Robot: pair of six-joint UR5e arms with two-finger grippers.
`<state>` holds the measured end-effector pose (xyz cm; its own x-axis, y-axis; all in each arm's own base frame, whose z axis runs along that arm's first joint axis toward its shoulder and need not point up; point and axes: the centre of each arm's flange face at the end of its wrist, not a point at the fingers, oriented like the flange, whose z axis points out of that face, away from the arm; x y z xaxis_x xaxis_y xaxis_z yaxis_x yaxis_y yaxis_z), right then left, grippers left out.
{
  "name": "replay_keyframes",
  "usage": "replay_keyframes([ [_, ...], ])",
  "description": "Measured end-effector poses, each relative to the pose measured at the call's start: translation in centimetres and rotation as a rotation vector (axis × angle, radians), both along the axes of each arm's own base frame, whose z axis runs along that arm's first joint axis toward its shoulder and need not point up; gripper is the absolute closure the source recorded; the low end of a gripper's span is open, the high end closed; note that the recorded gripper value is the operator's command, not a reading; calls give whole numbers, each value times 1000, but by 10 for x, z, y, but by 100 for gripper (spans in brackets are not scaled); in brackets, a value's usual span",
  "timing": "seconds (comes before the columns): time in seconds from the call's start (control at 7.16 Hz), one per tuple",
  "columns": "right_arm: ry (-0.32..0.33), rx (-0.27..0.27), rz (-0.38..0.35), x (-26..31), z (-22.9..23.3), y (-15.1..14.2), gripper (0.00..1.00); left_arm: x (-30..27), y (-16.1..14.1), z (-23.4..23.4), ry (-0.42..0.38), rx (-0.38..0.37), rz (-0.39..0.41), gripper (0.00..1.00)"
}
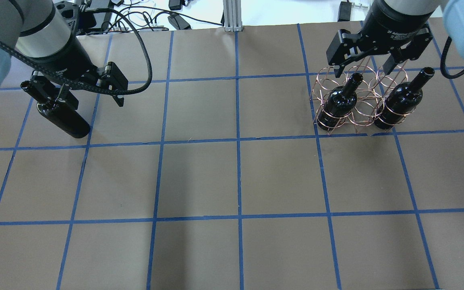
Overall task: Place wine into wine basket
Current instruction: 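Lower the left gripper over the neck of the loose dark bottle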
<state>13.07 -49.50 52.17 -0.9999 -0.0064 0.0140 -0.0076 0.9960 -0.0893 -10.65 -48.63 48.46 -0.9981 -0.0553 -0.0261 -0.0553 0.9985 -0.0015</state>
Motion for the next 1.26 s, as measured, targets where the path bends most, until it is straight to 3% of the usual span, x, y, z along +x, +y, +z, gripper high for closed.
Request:
replay_keyframes([
  [1.26, -1, -1, 0, 0, 0, 0, 0, 2, 4, 12, 9, -27, 7, 0],
])
